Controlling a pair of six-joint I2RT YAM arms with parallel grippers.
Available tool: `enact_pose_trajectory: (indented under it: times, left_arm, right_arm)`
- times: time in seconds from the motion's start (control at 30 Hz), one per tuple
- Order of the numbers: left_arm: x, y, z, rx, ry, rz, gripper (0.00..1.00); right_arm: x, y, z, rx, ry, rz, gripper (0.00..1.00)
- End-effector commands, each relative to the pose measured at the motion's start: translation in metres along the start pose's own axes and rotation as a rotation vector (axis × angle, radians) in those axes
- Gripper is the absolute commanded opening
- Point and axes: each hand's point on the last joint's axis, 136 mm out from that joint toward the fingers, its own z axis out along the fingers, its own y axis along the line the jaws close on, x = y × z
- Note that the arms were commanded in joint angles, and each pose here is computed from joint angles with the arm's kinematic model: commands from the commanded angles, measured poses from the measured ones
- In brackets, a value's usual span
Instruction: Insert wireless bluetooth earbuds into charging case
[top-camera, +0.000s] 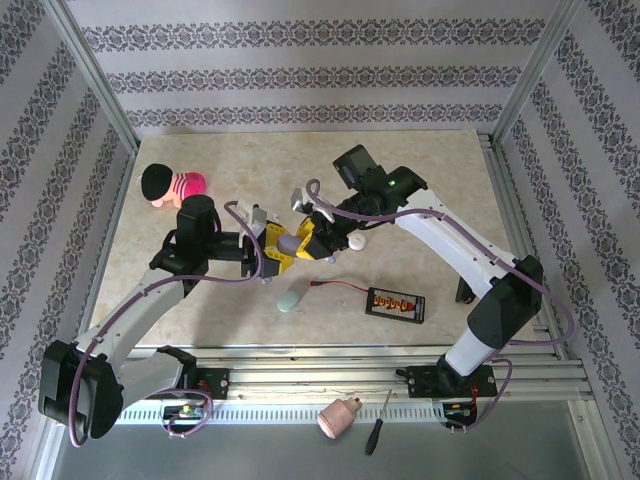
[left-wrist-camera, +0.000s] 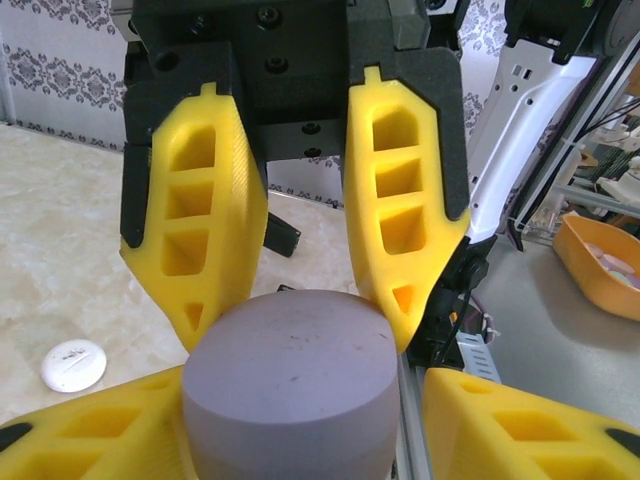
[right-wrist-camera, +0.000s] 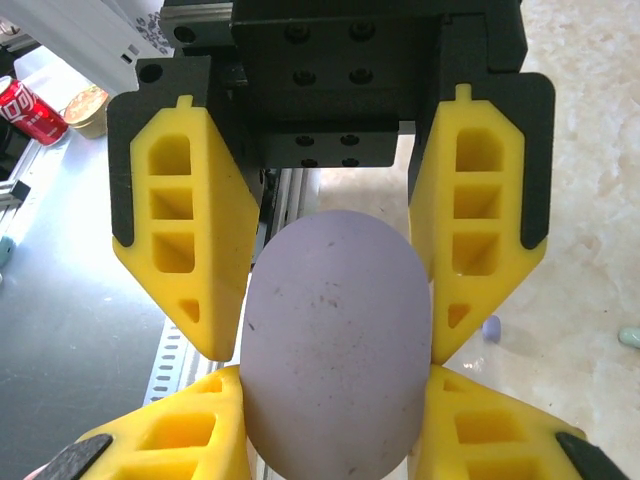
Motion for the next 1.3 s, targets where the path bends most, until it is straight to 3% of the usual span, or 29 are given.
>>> enact_pose_trajectory:
  times: [0.0, 0.07, 0.23, 0.6, 0.8, 1.03, 1.27]
  left_arm:
    - [0.002, -0.012, 0.002, 0.046, 0.001, 0.024, 0.61]
    - [0.002, -0.011, 0.002, 0.035, 0.001, 0.027, 0.67]
    - [0.001, -0.01, 0.001, 0.025, -0.001, 0.029, 0.63]
    - [-0.003, -0.009, 0.002, 0.028, -0.014, 0.013, 0.41]
    - [-0.002, -0.014, 0.002, 0.054, -0.017, 0.04, 0.35]
    - [0.003, -0.014, 0.002, 0.052, -0.014, 0.067, 0.32]
    - [0.005, -0.016, 0.001, 0.049, -0.009, 0.081, 0.31]
  right_arm:
    - [-0.013, 0.01, -0.004, -0.022, -0.049, -0.07, 0.24]
    - [-0.013, 0.011, -0.004, -0.02, -0.052, -0.071, 0.24]
    - [-0.01, 0.01, -0.003, -0.018, -0.044, -0.068, 0.24]
    - [-0.007, 0.005, -0.001, -0.013, -0.032, -0.063, 0.25]
    - [-0.005, 0.001, 0.0, 0.005, -0.017, -0.057, 0.26]
    - [-0.009, -0.009, -0.002, 0.06, -0.026, -0.052, 0.56]
    - [-0.013, -0.021, -0.011, 0.126, -0.067, -0.029, 0.63]
